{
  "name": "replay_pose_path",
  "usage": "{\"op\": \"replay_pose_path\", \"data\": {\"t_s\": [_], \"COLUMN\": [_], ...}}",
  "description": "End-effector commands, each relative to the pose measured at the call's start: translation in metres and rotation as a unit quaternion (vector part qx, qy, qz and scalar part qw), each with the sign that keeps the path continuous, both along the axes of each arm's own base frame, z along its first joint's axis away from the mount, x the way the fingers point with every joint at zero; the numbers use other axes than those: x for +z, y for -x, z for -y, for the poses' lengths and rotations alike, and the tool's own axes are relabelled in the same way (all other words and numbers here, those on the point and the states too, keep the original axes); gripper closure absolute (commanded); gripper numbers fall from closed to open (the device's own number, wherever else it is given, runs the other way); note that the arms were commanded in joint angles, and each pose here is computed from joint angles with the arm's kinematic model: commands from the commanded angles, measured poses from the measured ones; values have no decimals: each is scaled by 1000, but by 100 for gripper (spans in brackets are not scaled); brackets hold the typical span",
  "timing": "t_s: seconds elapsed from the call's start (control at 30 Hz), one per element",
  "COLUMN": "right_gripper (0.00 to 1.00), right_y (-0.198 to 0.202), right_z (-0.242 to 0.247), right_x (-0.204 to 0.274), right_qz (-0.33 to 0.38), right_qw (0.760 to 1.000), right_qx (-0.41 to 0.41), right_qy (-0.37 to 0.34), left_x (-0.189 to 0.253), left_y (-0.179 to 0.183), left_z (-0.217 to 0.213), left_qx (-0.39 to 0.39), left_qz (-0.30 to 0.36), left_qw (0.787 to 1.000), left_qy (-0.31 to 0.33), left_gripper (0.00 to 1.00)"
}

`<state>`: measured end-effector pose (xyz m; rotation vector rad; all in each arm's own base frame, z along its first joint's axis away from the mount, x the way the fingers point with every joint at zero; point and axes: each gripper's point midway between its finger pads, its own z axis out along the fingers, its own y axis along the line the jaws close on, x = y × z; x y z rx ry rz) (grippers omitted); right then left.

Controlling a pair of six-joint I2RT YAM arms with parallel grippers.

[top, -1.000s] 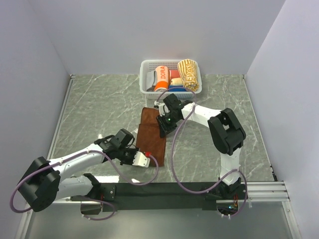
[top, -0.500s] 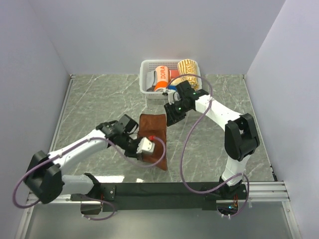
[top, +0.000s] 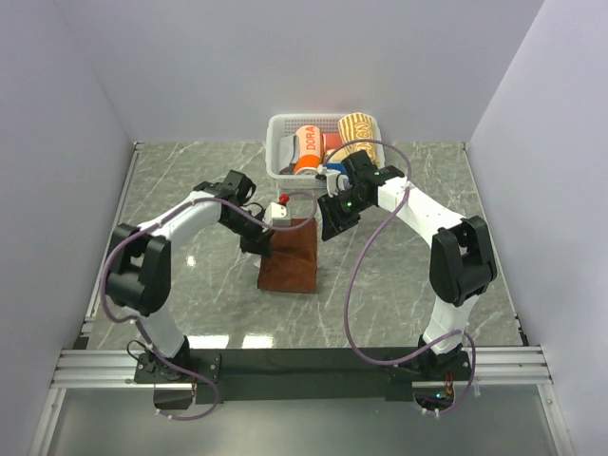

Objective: Roll the towels
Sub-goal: Roll the towel

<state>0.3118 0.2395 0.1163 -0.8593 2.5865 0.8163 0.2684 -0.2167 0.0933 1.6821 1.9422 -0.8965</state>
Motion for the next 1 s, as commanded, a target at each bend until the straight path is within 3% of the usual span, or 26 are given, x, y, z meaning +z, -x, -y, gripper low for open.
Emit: {"op": "replay_pose_path", "data": {"t_s": [0.0, 0.17, 0.47, 0.67, 0.83, 0.9, 0.93, 0.97], "right_gripper": [55, 55, 56, 58, 59, 60, 60, 60], "right_y": [-3, -3, 6, 16, 5, -2, -4, -6], "right_z": [-6, -14, -47, -71, -79, -80, -80, -79], "right_x": [29, 27, 28, -5, -55, -72, -75, -79], "right_qz": [28, 14, -26, -78, -99, -97, -95, -93], "right_qw": [999, 999, 995, 992, 993, 994, 994, 994], "right_qx": [9, 3, 8, 7, -19, -29, -31, -32], "right_qy": [-26, -44, -93, -98, -61, -49, -46, -42], "left_x": [1, -10, -27, -35, -37, -35, -33, -31], "left_y": [-23, -51, -62, -62, -60, -61, -62, -61], "left_z": [5, 8, 7, -1, -7, -12, -15, -18], "left_qx": [8, 35, 63, 83, 96, 113, 118, 121], "left_qz": [1, 12, 6, 0, -7, -3, 0, 1], "left_qw": [1000, 999, 998, 997, 995, 994, 993, 993], "left_qy": [20, 10, 3, -5, -9, -10, -9, -9], "left_gripper": [95, 92, 87, 86, 86, 78, 63, 57]}}
